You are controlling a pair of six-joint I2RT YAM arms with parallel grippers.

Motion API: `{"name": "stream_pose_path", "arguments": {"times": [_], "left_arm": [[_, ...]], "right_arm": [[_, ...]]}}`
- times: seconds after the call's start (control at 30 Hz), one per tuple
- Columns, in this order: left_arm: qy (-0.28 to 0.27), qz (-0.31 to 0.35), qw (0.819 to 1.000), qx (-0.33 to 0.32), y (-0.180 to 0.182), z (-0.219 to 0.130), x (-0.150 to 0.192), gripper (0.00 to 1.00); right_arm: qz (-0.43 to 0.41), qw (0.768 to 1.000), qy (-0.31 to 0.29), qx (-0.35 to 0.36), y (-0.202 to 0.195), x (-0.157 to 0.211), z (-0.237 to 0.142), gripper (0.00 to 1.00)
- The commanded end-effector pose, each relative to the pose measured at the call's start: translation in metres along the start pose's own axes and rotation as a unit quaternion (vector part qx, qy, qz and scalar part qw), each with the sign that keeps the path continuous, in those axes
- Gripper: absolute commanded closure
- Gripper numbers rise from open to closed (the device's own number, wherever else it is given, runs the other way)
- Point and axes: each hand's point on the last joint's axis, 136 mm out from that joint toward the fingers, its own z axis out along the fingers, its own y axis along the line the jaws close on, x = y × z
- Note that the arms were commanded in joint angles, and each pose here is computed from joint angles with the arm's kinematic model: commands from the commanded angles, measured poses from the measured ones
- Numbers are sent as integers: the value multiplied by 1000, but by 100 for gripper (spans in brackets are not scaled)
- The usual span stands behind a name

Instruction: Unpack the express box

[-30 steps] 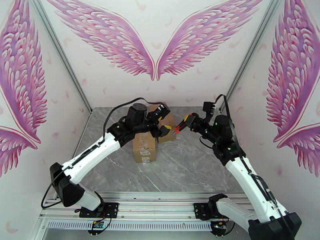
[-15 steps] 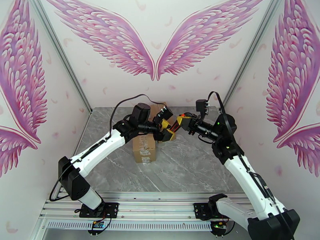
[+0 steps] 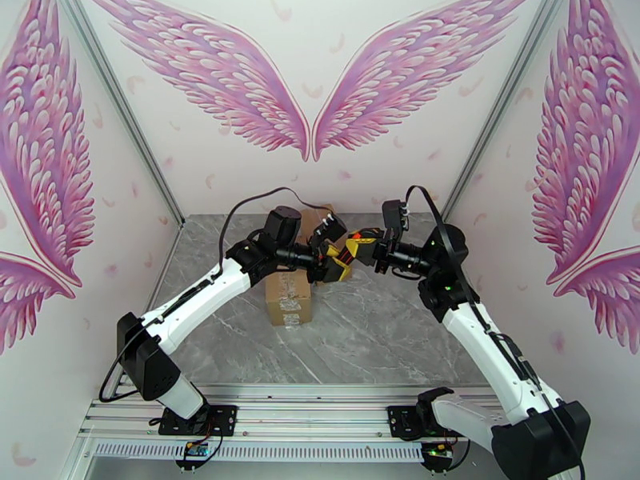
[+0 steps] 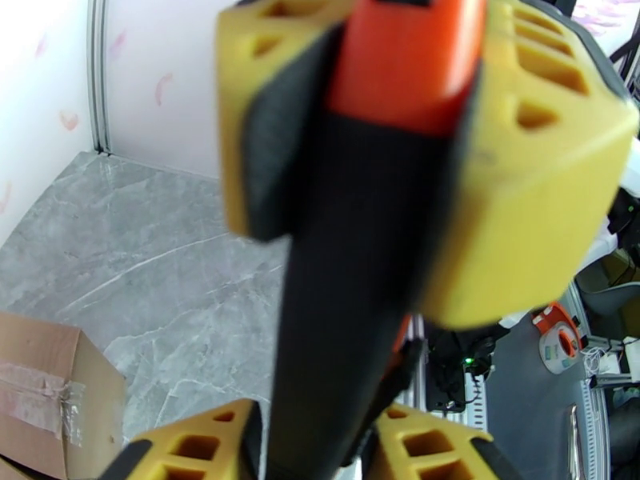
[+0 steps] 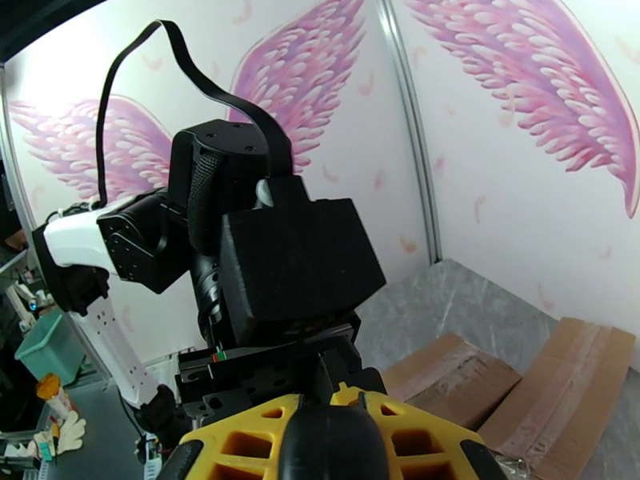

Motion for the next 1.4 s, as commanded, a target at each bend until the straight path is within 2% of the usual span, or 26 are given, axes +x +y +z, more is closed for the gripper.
{"name": "stream_pose_path", "arguments": {"times": [0.0,0.1,0.17,0.27,0.6,0.7,0.83,0.93,0.97,1.0,1.07,1.17,1.27,1.33,1.37], "left_arm": [[8,-8,1000,18,-4,4,2,71],[12,-1,999,32,-11,6,1,80],[18,4,999,37,-14,7,1,86],[22,9,999,42,-17,7,-2,92],[41,13,997,71,-30,10,-3,99],[49,14,996,74,-32,12,0,99],[51,18,996,67,-31,10,-1,100],[54,17,997,60,-27,6,0,99],[54,15,997,59,-27,5,1,97],[55,14,997,55,-25,3,1,91],[55,16,998,40,-21,0,1,67],[37,8,999,-10,-4,-14,-7,48],[-2,-21,995,-97,22,-45,-15,36],[-19,-40,982,-182,42,-72,-13,29],[-25,-54,972,-226,52,-88,-8,18]], "right_arm": [[-47,999,-12,-22,12,-16,0,100],[-39,999,-8,-25,10,-12,1,98],[-28,999,-2,-33,11,-9,2,90],[-10,999,7,-44,13,-2,2,84],[13,997,42,-57,17,20,-1,59],[9,998,40,-56,16,18,0,60],[1,998,39,-49,15,19,-1,77],[-3,998,39,-45,14,20,-2,87],[-3,998,39,-44,14,21,-2,90],[-2,998,39,-44,14,21,-2,92],[1,998,40,-40,12,23,-2,94],[6,999,38,-23,7,26,-3,93],[12,998,42,33,-12,35,-4,93],[23,996,43,79,-29,43,-6,92],[32,993,44,105,-39,48,-6,92]]}}
